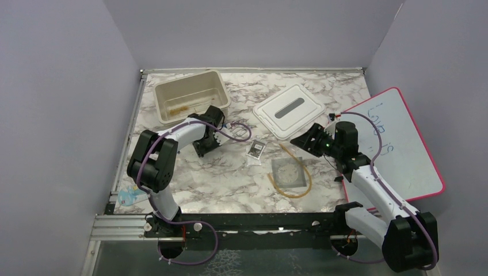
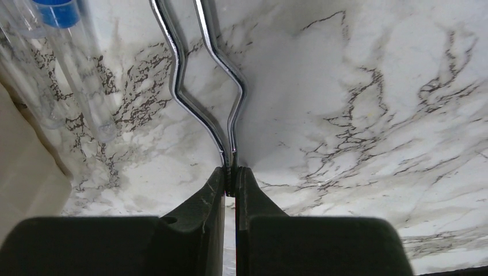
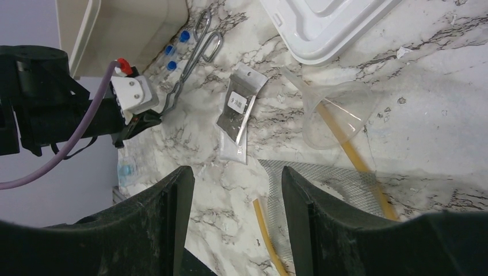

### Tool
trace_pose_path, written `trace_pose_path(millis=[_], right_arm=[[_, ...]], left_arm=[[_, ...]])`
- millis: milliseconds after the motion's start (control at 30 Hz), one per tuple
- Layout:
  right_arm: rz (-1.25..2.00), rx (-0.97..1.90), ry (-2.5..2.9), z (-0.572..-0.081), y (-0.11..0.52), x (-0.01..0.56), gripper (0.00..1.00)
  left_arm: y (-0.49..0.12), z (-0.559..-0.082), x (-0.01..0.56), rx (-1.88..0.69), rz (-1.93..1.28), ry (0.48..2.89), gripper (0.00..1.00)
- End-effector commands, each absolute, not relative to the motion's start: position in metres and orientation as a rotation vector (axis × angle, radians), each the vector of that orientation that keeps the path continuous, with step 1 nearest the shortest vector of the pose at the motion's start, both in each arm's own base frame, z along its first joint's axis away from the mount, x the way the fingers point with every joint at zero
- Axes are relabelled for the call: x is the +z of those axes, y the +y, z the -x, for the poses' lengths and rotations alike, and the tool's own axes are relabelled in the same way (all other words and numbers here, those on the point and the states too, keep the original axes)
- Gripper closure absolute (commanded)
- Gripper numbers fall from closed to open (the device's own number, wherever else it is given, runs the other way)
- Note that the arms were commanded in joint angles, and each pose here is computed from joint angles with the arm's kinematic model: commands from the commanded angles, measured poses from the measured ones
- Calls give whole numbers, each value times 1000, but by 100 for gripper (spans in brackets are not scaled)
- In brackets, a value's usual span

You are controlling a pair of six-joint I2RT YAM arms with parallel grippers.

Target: Organize the chemistry lab equipment

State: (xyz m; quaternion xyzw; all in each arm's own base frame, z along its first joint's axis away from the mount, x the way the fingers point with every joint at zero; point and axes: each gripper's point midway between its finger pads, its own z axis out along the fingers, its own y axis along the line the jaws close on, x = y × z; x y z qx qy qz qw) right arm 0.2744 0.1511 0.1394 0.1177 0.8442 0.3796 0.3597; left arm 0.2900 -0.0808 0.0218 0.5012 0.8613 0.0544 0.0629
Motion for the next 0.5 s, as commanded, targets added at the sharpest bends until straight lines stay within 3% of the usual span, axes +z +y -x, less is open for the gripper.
trace_pose_path(millis=[0, 233, 467], right_arm=[[-285, 972, 2150, -276, 151, 150, 38], [-293, 1061, 2185, -274, 162, 141, 38], [-279, 1144, 2170, -278, 176, 144, 38]], left_arm=[[-109, -287, 39, 49, -1537, 2537, 100], [-157, -267, 83, -181, -1543, 2330, 100], [-171, -280, 101, -178, -1355, 2326, 100]])
